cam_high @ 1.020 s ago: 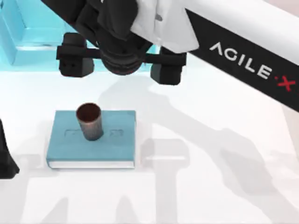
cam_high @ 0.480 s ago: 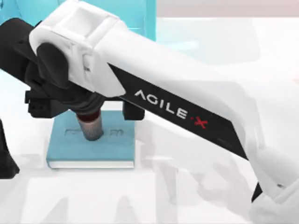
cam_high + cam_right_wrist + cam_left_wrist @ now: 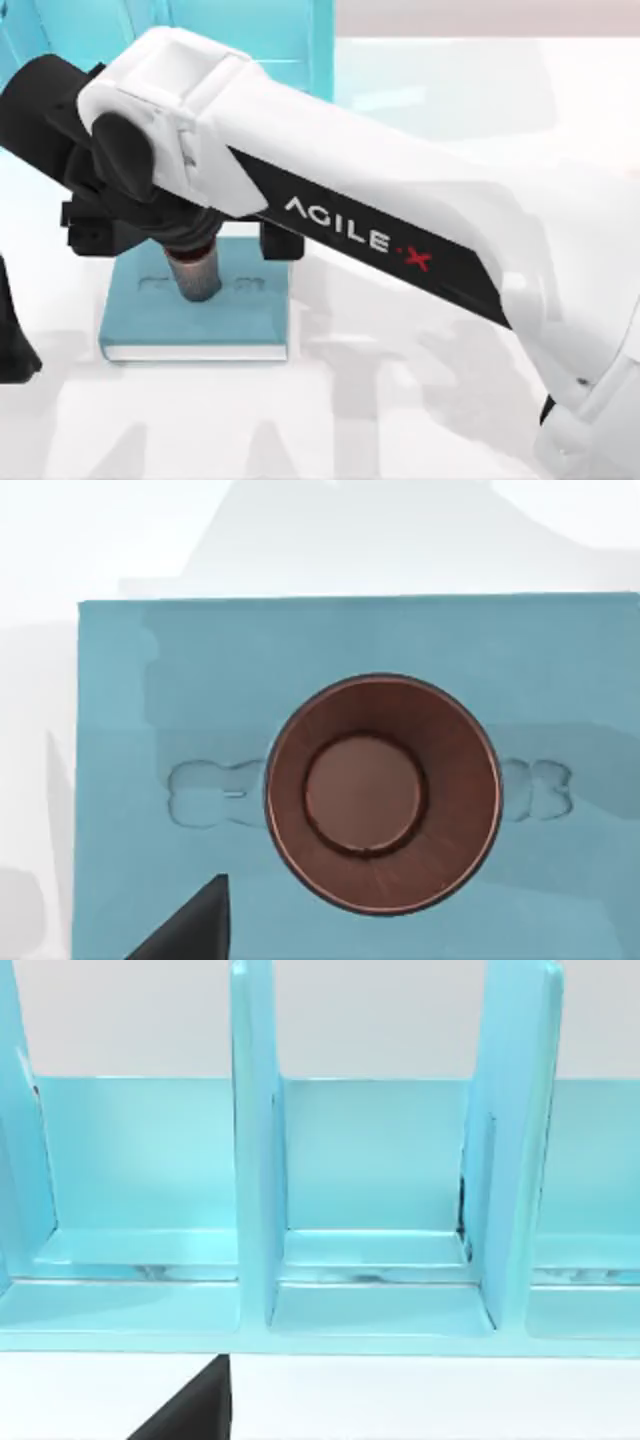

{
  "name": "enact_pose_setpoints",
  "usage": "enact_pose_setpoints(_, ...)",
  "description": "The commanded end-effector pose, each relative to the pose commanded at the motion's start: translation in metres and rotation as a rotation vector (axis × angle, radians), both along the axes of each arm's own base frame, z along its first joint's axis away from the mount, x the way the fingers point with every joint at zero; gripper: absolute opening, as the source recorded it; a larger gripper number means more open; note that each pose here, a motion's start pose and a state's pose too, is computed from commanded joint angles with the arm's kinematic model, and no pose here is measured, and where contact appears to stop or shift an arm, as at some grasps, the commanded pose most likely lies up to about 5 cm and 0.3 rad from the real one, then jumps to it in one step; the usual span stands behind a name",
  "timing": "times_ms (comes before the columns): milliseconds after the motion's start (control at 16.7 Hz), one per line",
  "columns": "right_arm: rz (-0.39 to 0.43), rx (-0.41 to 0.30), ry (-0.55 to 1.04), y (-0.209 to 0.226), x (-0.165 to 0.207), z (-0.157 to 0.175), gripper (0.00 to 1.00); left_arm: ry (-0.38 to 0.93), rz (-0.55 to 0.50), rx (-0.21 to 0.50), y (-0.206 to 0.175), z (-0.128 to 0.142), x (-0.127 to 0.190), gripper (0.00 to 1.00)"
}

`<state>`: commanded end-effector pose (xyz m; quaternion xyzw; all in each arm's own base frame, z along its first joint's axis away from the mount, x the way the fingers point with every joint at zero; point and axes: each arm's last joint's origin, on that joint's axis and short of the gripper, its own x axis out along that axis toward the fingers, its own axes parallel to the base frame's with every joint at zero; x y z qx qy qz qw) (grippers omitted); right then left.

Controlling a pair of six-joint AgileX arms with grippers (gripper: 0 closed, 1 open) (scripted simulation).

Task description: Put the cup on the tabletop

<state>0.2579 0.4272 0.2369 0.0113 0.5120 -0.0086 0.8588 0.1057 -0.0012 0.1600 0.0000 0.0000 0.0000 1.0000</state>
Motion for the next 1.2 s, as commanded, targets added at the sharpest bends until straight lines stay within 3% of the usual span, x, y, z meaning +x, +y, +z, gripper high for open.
enact_pose_setpoints(360,0.000,0.003,-0.002,-0.001,0.029,-0.057,1.00,0.000,0.000,0.000,0.000,0.000,0.000,1.00)
enact_pose_setpoints(660,0.000,0.002,-0.001,-0.002,0.030,-0.061,1.00,0.000,0.000,0.000,0.000,0.000,0.000,1.00)
enact_pose_setpoints(1200,0.000,0.002,-0.001,-0.002,0.030,-0.061,0.32,0.000,0.000,0.000,0.000,0.000,0.000,1.00)
